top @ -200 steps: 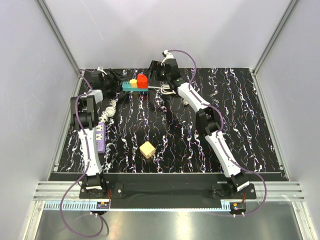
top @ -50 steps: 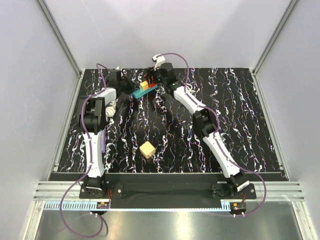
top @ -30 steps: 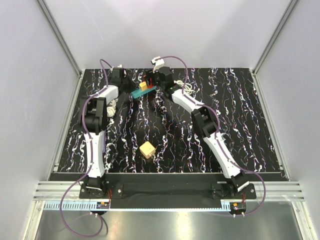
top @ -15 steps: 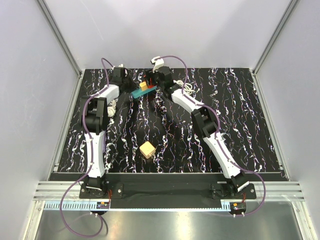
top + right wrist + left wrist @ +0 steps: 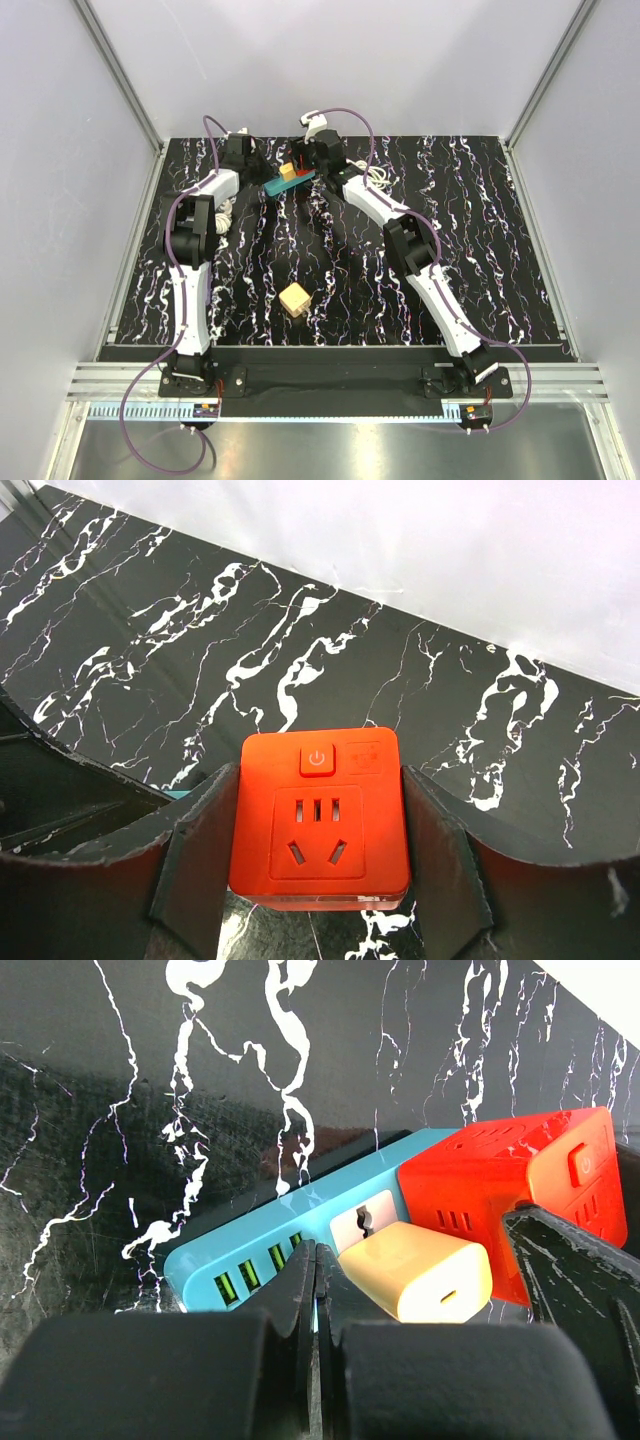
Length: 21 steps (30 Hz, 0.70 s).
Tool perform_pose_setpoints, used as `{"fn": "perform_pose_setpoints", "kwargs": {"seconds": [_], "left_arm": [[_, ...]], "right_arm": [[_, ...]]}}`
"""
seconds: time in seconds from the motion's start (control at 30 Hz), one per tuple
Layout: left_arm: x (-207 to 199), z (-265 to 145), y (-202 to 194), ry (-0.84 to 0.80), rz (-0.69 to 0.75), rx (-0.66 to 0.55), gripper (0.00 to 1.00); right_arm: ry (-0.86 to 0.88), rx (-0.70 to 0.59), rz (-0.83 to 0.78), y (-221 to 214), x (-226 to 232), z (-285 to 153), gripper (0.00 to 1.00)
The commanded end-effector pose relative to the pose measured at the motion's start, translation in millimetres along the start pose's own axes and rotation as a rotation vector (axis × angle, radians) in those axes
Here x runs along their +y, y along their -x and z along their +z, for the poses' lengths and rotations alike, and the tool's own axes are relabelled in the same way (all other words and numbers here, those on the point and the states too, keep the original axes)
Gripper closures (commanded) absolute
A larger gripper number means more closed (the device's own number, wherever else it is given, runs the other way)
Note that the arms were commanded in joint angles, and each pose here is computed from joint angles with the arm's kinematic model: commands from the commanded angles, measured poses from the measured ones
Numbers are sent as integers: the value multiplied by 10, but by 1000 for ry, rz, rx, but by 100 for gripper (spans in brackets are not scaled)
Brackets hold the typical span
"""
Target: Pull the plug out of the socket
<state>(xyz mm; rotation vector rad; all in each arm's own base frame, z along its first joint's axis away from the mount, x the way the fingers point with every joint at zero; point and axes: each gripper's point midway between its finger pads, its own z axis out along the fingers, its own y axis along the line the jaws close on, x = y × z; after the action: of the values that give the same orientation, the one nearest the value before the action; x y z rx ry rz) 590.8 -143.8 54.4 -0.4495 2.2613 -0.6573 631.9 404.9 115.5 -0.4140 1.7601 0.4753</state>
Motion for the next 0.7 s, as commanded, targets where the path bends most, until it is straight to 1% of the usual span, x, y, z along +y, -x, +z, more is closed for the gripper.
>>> {"fn": "perform_pose_setpoints", "kwargs": {"seconds": [0.0, 0.1, 0.13, 0.17, 0.23, 0.3, 0.37, 0.4, 0.43, 0.47, 0.57, 0.6, 0.67], "left_arm": [[299, 116, -356, 96, 11, 84, 100], [303, 126, -364, 99, 12, 84, 100], [302, 125, -369, 99, 10, 86, 100], [300, 126, -366, 98, 10, 85, 100], [303, 126, -364, 99, 10, 84, 100], [305, 125, -367, 100, 10, 85, 100], [307, 124, -370, 101, 10, 87, 100], [303, 126, -364, 99, 10, 84, 100], [305, 125, -367, 100, 10, 85, 100], [304, 124, -363, 101, 10, 84, 100], [306, 123, -353, 105, 10, 82, 100], [296, 125, -348, 105, 11, 82, 100], [305, 132, -358, 111, 15, 84, 100]], "right_arm": [[74, -309, -16, 1496, 435, -358, 100], [76, -303, -31, 1575, 470, -391, 100], [75, -291, -33, 1519, 464, -388, 100], [78, -319, -39, 1586, 479, -414, 100], [91, -327, -38, 1649, 576, -462, 100], [56, -318, -85, 1658, 553, -467, 100], [47, -321, -129, 1660, 634, -476, 100], [34, -298, -142, 1536, 618, -416, 100], [35, -322, -148, 1663, 674, -444, 100], [24, -277, -175, 1503, 649, -381, 100], [8, -303, -216, 1658, 712, -461, 100], [0, -289, -230, 1578, 715, -442, 100], [-7, -297, -228, 1548, 692, -416, 100]]}}
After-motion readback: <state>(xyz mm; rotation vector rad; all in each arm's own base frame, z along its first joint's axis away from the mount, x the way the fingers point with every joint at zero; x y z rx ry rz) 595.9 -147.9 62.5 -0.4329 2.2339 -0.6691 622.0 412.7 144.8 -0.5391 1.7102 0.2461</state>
